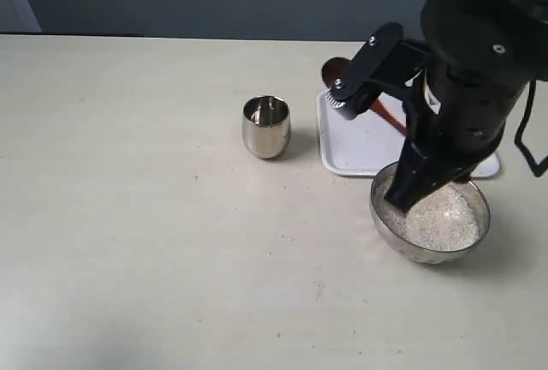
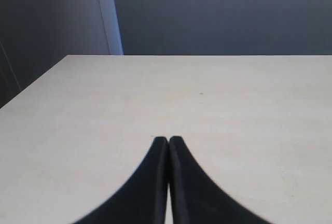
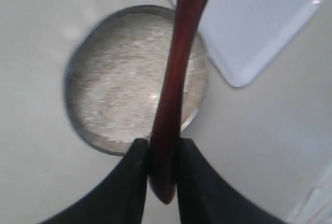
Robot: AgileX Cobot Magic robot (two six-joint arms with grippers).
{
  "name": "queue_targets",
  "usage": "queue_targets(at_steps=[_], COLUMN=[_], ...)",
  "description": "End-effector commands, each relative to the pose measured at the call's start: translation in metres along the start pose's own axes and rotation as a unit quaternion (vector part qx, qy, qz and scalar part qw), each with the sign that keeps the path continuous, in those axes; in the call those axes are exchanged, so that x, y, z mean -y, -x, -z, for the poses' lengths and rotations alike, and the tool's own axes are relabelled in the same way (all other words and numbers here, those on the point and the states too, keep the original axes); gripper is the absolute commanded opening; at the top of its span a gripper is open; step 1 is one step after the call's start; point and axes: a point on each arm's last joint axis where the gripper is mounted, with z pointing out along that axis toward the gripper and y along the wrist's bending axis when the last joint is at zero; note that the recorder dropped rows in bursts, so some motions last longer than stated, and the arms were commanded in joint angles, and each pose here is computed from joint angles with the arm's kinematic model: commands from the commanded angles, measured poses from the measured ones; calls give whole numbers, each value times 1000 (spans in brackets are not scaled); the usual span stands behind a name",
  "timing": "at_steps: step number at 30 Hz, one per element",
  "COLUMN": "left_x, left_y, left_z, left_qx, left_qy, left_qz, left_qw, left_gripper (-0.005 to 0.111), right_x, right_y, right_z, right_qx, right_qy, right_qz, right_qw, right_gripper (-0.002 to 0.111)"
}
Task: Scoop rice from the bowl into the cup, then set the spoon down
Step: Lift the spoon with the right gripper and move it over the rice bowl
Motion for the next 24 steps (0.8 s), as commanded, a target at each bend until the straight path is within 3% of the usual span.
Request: queue_targets(at_steps=[1, 7, 13, 18, 24], left_x=[0, 0, 0, 0, 1], left_y=[0, 0, 0, 0, 0], left_z=[0, 0, 0, 0, 0], left_qx=[1, 1, 1, 1, 1], left_qy=[-2, -2, -2, -3, -6], left_qz=[-1, -1, -1, -1, -1], left_qw=[1000, 1000, 1000, 1000, 1000], left_gripper=[1, 1, 1, 1, 1], right_x=[22, 40, 39, 43, 38], right_y=[-11, -50, -87, -93, -88], right_z=[-2, -25, -29, -33, -46], right_qx=[-12, -70, -97, -116, -142], right_qy=[-55, -53, -84, -127, -99], right_qz=[13, -7, 87, 118, 168], right_qw=[998, 996, 988, 978, 970], right_gripper=[-1, -1, -1, -1, -1])
